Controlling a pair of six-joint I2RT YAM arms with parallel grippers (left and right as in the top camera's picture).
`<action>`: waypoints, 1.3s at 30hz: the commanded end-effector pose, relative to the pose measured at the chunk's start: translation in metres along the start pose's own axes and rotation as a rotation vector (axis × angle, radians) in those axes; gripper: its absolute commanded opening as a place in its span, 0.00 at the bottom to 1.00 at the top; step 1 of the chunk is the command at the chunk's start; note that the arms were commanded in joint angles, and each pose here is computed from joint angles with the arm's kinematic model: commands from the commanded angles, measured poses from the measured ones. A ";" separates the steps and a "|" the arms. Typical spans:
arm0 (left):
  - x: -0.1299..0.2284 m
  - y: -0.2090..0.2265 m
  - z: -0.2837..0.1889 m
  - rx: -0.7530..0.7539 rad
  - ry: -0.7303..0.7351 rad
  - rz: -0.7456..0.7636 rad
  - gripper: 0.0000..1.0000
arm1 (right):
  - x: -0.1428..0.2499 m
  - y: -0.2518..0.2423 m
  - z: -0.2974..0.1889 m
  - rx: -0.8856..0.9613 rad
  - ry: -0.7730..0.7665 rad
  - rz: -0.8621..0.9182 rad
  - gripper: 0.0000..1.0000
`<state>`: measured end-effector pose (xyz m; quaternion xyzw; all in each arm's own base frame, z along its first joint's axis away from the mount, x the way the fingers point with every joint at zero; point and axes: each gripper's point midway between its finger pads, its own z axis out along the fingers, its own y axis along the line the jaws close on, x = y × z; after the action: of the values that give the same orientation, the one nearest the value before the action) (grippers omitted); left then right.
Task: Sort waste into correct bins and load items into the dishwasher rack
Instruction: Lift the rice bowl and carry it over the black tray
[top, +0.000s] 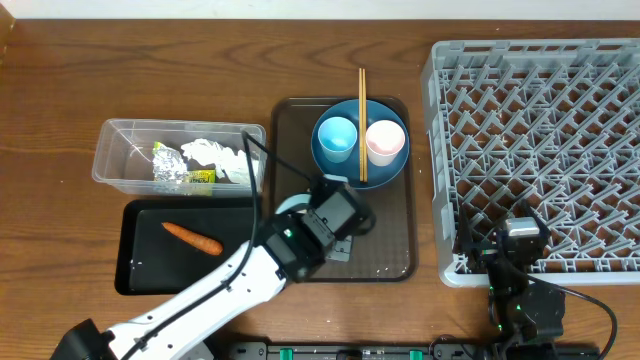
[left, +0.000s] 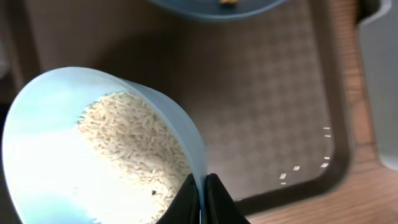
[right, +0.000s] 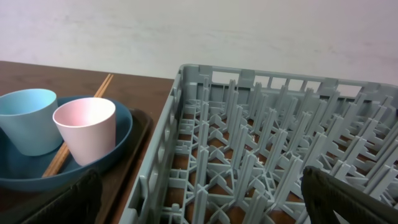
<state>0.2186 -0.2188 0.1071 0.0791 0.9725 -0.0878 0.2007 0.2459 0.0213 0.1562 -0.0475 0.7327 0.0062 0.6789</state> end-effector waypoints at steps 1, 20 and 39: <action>-0.012 0.010 -0.010 -0.011 -0.031 -0.019 0.06 | 0.001 -0.003 0.000 0.013 0.004 -0.005 0.99; -0.025 0.096 -0.035 -0.143 -0.031 -0.099 0.06 | 0.001 -0.003 0.000 0.013 0.004 -0.005 0.99; -0.017 0.156 -0.047 0.144 0.098 -0.340 0.06 | 0.001 -0.003 0.000 0.013 0.004 -0.005 0.99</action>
<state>0.2450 -0.0478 0.1195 -0.1021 0.9814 -0.1077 0.1220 0.2459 0.0213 0.1562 -0.0474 0.7327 0.0063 0.6789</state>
